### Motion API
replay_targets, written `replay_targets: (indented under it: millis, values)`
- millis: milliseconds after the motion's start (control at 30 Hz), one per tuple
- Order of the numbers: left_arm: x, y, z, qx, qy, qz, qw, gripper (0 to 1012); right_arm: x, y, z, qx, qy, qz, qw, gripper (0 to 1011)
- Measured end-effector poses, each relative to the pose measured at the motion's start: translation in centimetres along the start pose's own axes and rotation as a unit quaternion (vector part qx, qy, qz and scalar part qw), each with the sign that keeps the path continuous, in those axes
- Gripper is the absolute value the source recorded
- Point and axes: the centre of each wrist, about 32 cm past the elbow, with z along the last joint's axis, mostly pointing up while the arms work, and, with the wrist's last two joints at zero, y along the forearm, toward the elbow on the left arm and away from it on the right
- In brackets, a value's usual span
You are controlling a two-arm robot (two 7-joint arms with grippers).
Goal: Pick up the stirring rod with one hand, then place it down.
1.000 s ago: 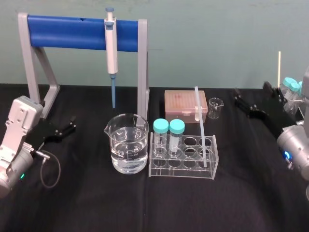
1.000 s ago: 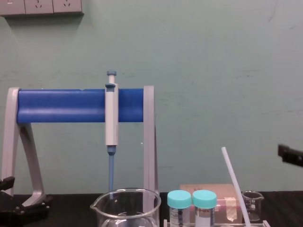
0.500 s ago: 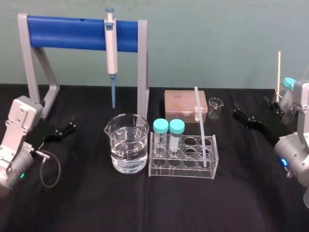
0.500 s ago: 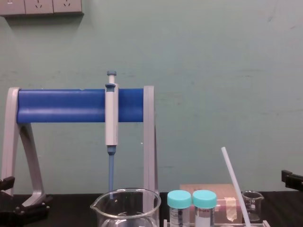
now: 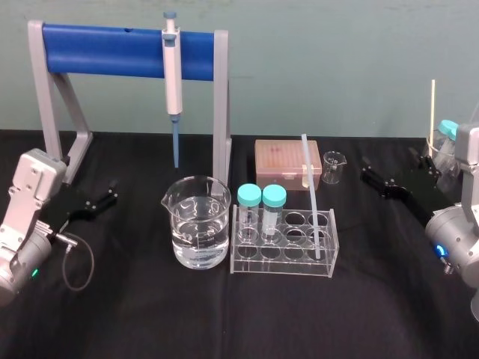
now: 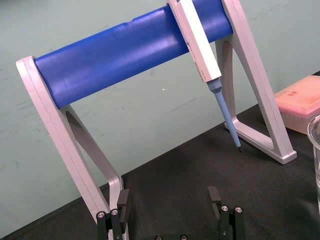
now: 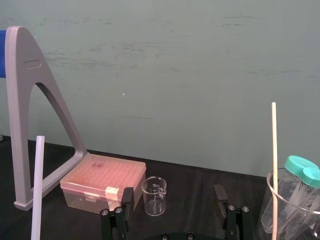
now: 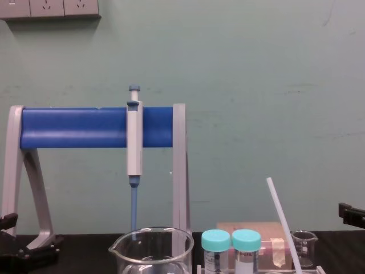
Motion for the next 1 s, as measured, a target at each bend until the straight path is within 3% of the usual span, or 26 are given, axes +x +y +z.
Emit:
replay_targets:
  millis: [1000]
  values:
    - [0.0,0.0,0.0,0.0,0.0,0.0,1.0,1001,0.01,0.0,0.04,0.002,0.001,0.001,1.0,1003]
